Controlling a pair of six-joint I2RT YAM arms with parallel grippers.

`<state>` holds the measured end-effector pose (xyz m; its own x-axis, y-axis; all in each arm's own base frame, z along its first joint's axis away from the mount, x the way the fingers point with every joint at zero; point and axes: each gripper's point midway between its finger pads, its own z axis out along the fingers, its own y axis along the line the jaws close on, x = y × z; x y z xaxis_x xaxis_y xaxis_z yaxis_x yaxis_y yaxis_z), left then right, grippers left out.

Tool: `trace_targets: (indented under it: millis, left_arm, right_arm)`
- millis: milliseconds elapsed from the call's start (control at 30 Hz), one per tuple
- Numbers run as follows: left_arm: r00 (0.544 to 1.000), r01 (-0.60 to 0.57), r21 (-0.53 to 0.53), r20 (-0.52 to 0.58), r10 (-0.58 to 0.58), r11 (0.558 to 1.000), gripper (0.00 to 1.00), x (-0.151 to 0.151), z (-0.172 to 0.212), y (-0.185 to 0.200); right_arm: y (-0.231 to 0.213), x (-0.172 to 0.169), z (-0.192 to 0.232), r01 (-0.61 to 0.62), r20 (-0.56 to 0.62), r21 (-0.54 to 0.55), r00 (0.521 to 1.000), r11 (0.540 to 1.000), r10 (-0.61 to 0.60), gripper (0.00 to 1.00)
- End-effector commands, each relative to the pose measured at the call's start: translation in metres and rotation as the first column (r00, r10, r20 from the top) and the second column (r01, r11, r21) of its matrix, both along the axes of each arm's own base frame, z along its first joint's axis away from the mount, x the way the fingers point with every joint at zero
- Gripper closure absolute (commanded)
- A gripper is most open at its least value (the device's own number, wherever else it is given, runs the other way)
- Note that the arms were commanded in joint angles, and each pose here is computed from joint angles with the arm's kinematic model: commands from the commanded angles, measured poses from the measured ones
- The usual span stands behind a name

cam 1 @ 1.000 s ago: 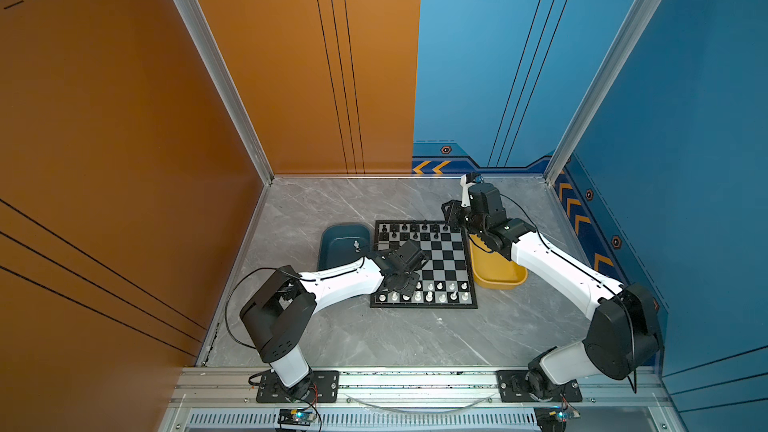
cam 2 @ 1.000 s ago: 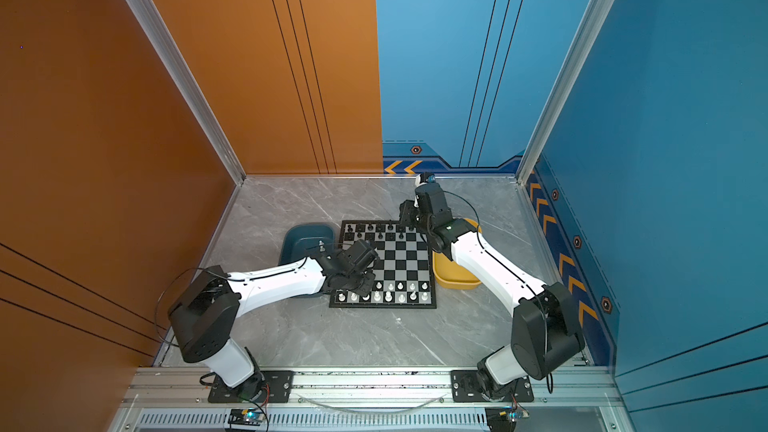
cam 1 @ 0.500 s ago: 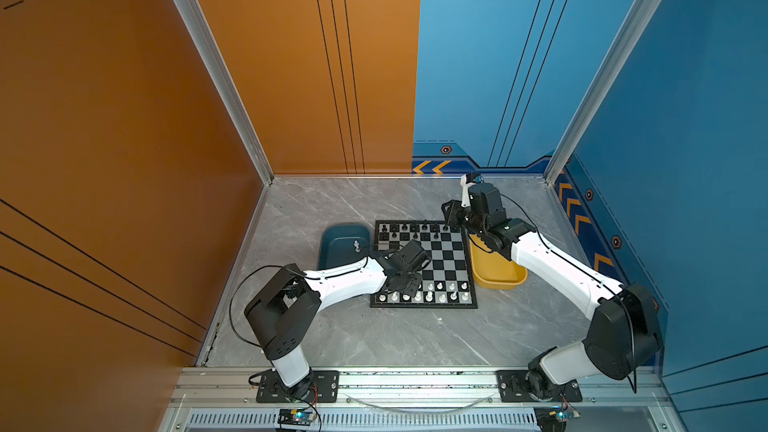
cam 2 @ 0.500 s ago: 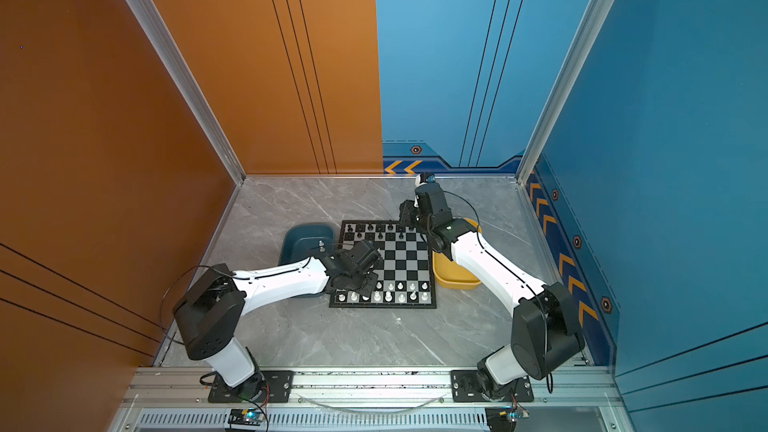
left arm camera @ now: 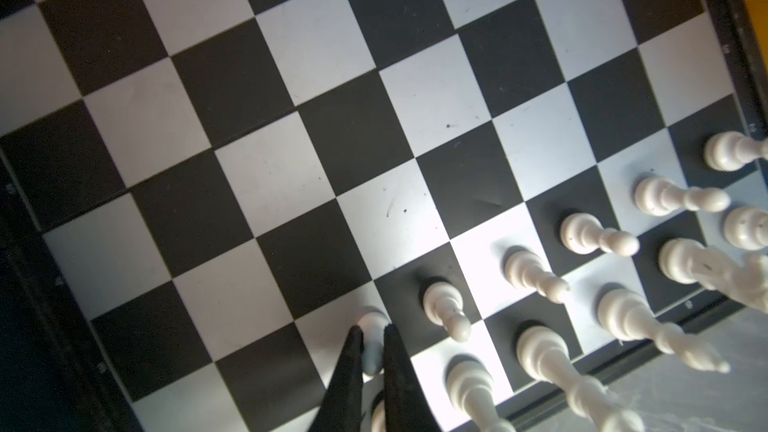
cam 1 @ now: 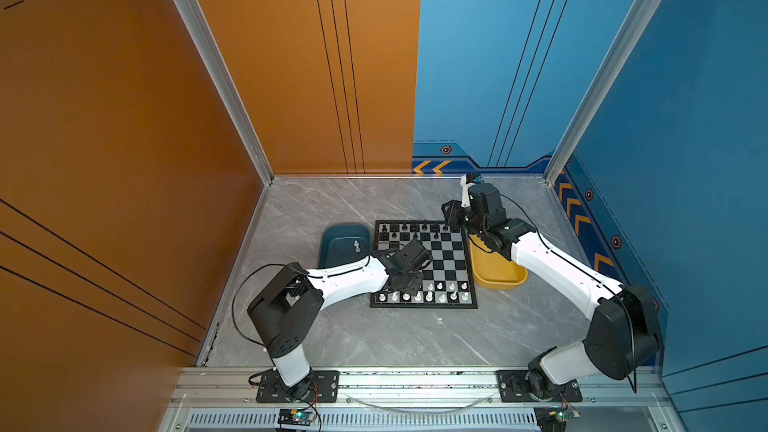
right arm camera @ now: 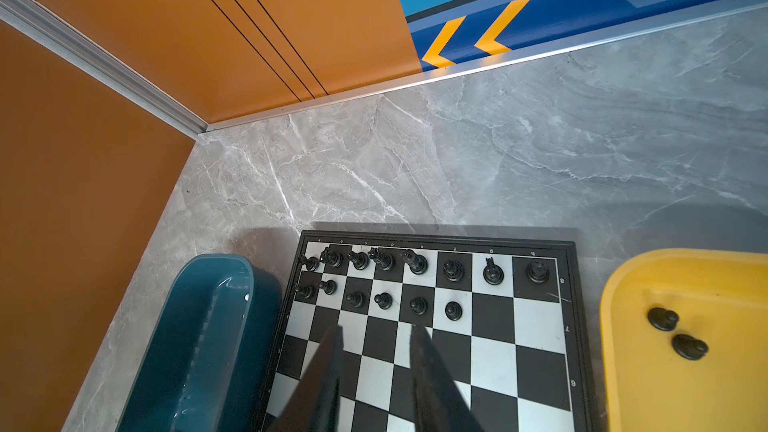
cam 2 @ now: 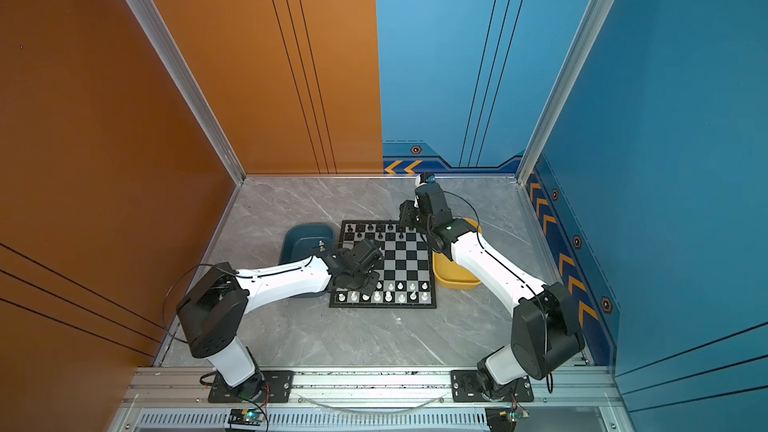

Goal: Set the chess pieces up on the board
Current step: 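Lower the white pawn onto the empty pawn-row square and open the left gripper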

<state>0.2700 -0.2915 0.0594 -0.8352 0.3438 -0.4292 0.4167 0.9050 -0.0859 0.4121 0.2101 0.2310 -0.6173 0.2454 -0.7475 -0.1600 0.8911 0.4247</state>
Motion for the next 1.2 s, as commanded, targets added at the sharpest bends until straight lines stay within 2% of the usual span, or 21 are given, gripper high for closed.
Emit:
trace_targets:
  millis: [0, 567, 1167]
  left_arm:
    - [0.999, 0.023, 0.03, -0.035, -0.022, 0.999, 0.87, -0.009, -0.008, -0.003]
    - [1.0, 0.012, 0.083, -0.013, -0.011, 0.997, 0.94, -0.01, -0.004, 0.009]
    - [1.0, -0.004, 0.118, 0.007, 0.003, 0.993, 0.95, -0.013, -0.002, 0.019]
  right_arm:
    - [-0.004, -0.002, 0.007, 0.012, 0.014, 0.014, 1.0, 1.0, -0.012, 0.7]
    - [-0.004, -0.002, 0.007, 0.011, 0.014, 0.014, 1.0, 1.0, -0.012, 0.7]
    - [-0.004, -0.003, 0.006, 0.01, 0.012, 0.016, 1.0, 1.0, -0.01, 0.7]
